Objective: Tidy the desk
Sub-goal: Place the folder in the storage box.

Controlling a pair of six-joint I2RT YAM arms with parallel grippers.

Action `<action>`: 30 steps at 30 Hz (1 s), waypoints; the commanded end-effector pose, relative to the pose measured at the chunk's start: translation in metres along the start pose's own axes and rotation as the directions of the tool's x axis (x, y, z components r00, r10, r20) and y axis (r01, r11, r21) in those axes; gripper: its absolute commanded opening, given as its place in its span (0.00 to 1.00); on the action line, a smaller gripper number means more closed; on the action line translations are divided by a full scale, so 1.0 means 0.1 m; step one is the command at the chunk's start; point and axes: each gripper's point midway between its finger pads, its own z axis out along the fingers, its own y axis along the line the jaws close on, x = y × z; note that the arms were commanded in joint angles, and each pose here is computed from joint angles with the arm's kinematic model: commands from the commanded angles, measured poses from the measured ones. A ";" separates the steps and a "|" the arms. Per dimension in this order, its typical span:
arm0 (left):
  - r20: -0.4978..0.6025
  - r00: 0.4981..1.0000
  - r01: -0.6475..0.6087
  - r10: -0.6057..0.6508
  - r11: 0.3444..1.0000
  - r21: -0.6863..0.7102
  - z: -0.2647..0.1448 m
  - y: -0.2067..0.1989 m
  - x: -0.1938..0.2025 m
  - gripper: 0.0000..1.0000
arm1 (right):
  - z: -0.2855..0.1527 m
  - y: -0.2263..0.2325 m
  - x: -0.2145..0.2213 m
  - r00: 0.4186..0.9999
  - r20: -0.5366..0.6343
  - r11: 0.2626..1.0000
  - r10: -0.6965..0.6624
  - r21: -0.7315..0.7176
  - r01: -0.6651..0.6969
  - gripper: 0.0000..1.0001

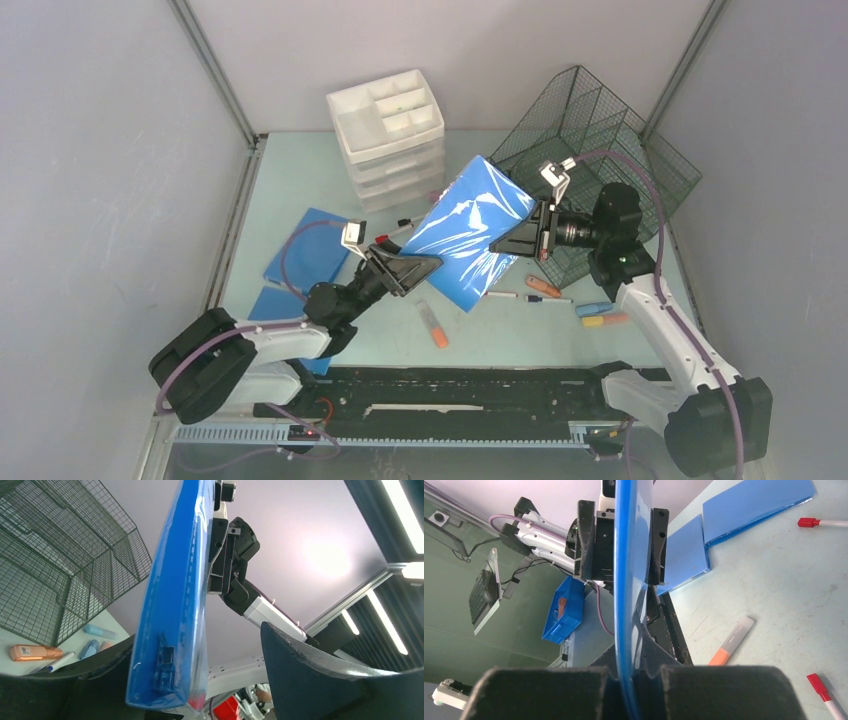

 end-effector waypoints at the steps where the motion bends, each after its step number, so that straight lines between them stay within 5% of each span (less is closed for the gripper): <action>1: 0.068 0.996 0.066 -0.065 0.998 -0.003 0.03 0.00 -0.09 0.72 | -0.01 0.10 -0.07 0.999 0.009 0.999 -0.034 -0.037 0.035 0.00; 8: 0.049 0.994 0.095 -0.095 0.995 -0.004 0.12 0.03 -0.05 0.03 | 0.00 0.04 -0.06 0.998 0.013 0.998 -0.061 -0.012 0.061 0.00; 11: 0.057 0.995 0.079 -0.079 0.997 -0.003 0.09 0.02 -0.07 0.00 | 0.01 0.06 -0.02 0.995 -0.002 0.994 -0.103 -0.029 0.103 0.00; 12: 0.064 0.995 0.076 -0.076 0.997 -0.003 0.08 0.01 -0.08 0.00 | 0.00 0.07 -0.01 0.993 -0.009 0.992 -0.120 -0.035 0.120 0.08; 15: 0.085 0.994 0.063 -0.062 0.998 -0.011 0.01 0.02 -0.12 0.00 | -0.04 0.11 -0.01 0.974 -0.046 0.975 -0.221 -0.035 0.219 0.71; 17: 0.104 0.993 0.065 -0.062 0.998 -0.025 -0.06 0.05 -0.15 0.00 | -0.09 0.07 -0.03 0.955 -0.067 0.955 -0.290 0.036 0.293 0.95; 23: 0.151 0.987 0.074 -0.062 0.994 -0.077 -0.35 0.18 -0.27 0.00 | -0.47 -0.18 -0.33 0.901 -0.087 0.822 -0.425 0.380 0.424 1.00; 30: 0.122 0.990 0.086 -0.071 0.988 -0.126 -0.51 0.32 -0.20 0.00 | -0.81 -0.28 -0.57 0.887 -0.050 0.717 -0.460 0.568 0.404 1.00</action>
